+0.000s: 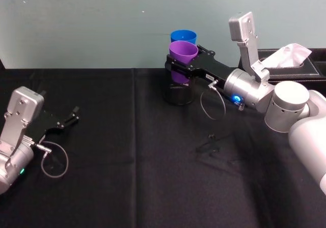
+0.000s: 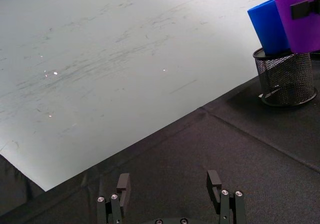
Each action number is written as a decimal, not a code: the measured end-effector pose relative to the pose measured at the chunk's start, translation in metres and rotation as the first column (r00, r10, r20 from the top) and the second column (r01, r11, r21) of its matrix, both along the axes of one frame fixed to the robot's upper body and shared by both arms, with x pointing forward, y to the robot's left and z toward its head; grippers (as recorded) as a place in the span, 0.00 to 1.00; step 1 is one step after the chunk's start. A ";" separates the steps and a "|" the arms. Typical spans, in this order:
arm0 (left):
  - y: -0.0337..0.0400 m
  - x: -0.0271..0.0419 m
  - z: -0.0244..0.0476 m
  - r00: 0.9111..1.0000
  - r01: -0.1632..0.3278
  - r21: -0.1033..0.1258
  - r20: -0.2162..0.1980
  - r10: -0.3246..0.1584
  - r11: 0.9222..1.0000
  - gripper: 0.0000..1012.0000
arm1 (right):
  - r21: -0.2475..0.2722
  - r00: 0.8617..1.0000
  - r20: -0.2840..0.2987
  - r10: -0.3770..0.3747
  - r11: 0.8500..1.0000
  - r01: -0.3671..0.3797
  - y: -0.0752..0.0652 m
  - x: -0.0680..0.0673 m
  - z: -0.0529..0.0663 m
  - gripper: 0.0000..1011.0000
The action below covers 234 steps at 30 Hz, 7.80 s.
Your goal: Pick up one cup with a gripper and tap it against the other cup.
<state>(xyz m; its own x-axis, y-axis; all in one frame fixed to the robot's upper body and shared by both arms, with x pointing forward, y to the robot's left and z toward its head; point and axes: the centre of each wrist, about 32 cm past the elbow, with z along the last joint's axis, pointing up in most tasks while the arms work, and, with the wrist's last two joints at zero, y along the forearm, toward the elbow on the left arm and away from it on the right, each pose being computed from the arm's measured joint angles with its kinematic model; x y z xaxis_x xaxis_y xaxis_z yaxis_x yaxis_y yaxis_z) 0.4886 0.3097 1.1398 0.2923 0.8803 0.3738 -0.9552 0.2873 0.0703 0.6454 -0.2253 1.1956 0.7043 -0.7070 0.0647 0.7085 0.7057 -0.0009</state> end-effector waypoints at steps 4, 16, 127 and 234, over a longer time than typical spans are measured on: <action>0.0000 0.0000 0.0000 1.000 0.000 0.000 0.000 0.000 1.000 0.99 | 0.000 1.000 0.000 0.000 1.000 0.000 0.000 0.000 0.000 0.73; 0.0000 0.0000 0.0000 1.000 0.000 0.000 0.000 0.000 1.000 0.99 | 0.000 1.000 0.000 -0.001 1.000 0.001 0.000 0.000 0.000 0.73; 0.0000 0.0000 0.0000 1.000 0.000 0.000 0.000 0.000 1.000 0.99 | 0.003 0.998 0.013 0.067 0.998 -0.067 -0.010 -0.033 -0.004 0.73; 0.0000 0.0000 0.0000 1.000 0.000 0.000 0.000 0.000 1.000 0.99 | -0.044 0.905 0.080 -0.419 0.905 0.423 -0.038 -0.145 -0.059 0.99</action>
<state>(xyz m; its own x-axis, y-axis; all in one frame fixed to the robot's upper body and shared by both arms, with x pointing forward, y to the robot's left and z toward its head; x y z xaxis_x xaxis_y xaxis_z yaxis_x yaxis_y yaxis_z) 0.4886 0.3096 1.1398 0.2923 0.8803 0.3737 -0.9552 0.2874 0.0702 0.5000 -0.2638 1.1367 0.3348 -0.9300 0.1519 0.9393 0.3422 0.0243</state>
